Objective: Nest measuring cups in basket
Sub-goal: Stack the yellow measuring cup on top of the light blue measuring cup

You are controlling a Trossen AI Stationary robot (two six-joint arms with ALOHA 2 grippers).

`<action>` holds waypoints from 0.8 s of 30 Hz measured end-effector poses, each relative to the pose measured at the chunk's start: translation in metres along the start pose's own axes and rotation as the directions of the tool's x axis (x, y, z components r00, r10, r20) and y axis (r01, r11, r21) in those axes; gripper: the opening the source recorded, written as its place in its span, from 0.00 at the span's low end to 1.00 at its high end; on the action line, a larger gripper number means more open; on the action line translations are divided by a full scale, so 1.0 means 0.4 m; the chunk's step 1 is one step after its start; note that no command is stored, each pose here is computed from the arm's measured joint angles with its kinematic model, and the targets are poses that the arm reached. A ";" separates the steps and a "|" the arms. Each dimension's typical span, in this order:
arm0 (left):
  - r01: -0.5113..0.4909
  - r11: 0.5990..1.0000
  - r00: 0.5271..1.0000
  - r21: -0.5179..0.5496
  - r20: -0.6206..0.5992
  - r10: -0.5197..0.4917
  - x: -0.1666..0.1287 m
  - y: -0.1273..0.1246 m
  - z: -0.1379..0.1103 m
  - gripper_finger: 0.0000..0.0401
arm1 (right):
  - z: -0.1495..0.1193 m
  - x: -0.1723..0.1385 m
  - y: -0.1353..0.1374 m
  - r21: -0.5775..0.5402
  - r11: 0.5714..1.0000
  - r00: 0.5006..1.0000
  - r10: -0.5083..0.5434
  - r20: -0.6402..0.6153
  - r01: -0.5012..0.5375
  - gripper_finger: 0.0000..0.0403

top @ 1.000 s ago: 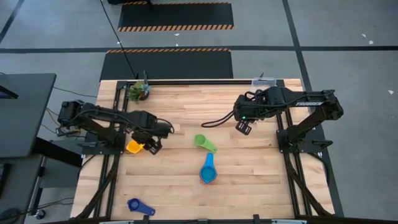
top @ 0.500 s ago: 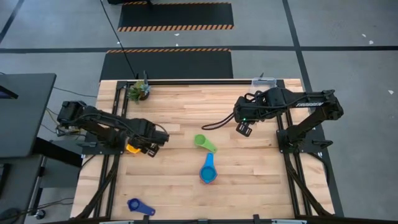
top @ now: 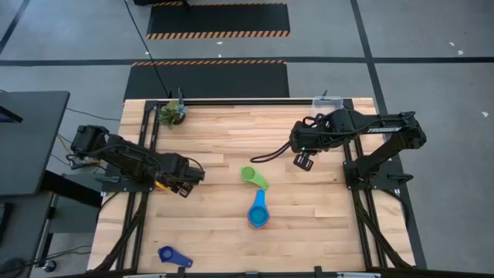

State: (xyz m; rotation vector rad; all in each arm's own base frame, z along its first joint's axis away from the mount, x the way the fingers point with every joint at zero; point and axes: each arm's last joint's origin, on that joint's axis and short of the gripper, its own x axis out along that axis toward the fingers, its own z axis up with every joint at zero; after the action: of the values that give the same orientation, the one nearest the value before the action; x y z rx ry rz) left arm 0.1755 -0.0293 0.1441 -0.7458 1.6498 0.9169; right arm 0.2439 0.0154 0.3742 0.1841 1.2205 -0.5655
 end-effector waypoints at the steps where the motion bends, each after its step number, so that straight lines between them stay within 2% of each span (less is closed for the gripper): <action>1: -0.006 1.000 1.000 0.004 -0.003 0.006 0.009 0.004 -0.001 0.39 | 0.000 0.000 0.000 0.001 1.000 1.000 0.001 0.001 -0.001 0.01; 6: 0.009 1.000 1.000 0.018 -0.009 -0.008 0.044 0.016 -0.004 0.29 | 0.002 0.000 0.001 0.004 1.000 1.000 0.006 0.009 -0.006 0.01; 11: 0.020 0.999 1.000 0.026 -0.010 -0.019 0.039 0.010 -0.002 0.06 | 0.003 -0.001 0.002 0.006 1.000 1.000 0.009 0.012 -0.009 0.01; 12: 0.023 0.999 1.000 0.027 -0.007 -0.023 0.034 0.006 -0.001 0.04 | 0.003 -0.004 0.001 0.005 1.000 1.000 0.009 0.012 -0.009 0.01; 18: 0.140 0.985 0.989 0.096 0.040 -0.144 -0.044 -0.045 0.014 0.03 | 0.015 -0.051 -0.012 0.026 0.999 0.997 0.036 0.069 -0.038 0.01; 24: 0.311 0.939 0.937 0.145 0.121 -0.329 -0.187 -0.108 0.027 0.03 | 0.019 -0.122 -0.043 0.017 1.000 0.984 0.021 0.176 -0.024 0.01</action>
State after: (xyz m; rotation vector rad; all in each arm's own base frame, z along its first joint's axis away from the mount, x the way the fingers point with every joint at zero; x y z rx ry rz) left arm 0.2356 -0.0401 0.2060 -0.8149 1.3926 0.6152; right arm 0.2305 0.0126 0.4245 0.1606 1.0406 -0.5618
